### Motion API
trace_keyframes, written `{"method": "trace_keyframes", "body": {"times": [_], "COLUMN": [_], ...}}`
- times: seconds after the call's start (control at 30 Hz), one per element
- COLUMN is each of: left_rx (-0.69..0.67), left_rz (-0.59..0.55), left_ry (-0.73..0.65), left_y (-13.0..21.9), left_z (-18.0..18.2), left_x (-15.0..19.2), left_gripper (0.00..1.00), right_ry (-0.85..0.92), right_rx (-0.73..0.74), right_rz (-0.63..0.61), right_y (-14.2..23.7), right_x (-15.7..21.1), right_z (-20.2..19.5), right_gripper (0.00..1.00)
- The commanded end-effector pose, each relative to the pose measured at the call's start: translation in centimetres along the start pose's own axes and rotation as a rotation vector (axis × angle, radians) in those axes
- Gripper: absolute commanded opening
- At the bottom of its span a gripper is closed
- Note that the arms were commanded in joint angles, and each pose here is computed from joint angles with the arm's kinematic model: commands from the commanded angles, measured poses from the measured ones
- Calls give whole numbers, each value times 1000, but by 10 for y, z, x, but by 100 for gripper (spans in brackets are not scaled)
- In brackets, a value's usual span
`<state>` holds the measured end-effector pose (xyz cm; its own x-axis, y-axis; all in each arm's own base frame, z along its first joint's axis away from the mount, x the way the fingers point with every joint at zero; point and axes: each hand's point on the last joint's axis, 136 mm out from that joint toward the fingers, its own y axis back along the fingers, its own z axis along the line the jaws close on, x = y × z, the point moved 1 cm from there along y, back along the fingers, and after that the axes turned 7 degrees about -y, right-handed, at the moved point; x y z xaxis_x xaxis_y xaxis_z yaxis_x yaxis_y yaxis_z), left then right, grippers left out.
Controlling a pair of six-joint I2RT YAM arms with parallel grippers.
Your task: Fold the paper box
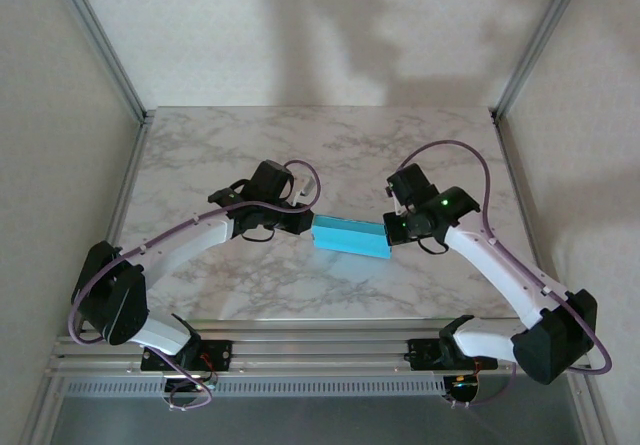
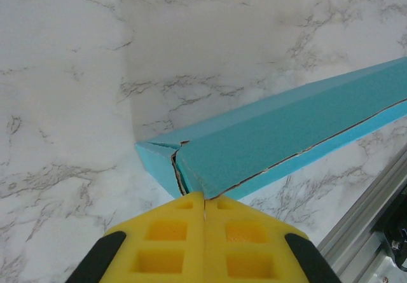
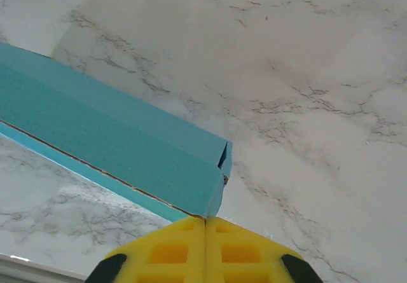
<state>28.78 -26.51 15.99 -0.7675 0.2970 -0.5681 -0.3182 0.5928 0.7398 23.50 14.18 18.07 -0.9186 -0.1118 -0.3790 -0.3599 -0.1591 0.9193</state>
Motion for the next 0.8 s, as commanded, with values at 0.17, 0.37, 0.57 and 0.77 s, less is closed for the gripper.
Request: {"method": "trace_keyframes", "body": {"times": [0.17, 0.37, 0.57, 0.77], "left_rx": [-15, -38, -50, -60], "left_rz": [23, 23, 20, 22], "left_ry": [-26, -26, -24, -18], "left_y": [2, 2, 2, 5], "left_z": [-3, 1, 3, 3], "left_x": [-1, -1, -3, -6], "left_gripper": [0, 0, 0, 0], "right_ry": [-17, -38, -57, -78], "right_rx": [-55, -91, -115, -137], "right_rz": [55, 85, 109, 128], "right_y": [9, 9, 12, 11], "right_x": [1, 3, 3, 1], "right_z": [3, 5, 5, 6], "right_gripper": [2, 2, 2, 2]}}
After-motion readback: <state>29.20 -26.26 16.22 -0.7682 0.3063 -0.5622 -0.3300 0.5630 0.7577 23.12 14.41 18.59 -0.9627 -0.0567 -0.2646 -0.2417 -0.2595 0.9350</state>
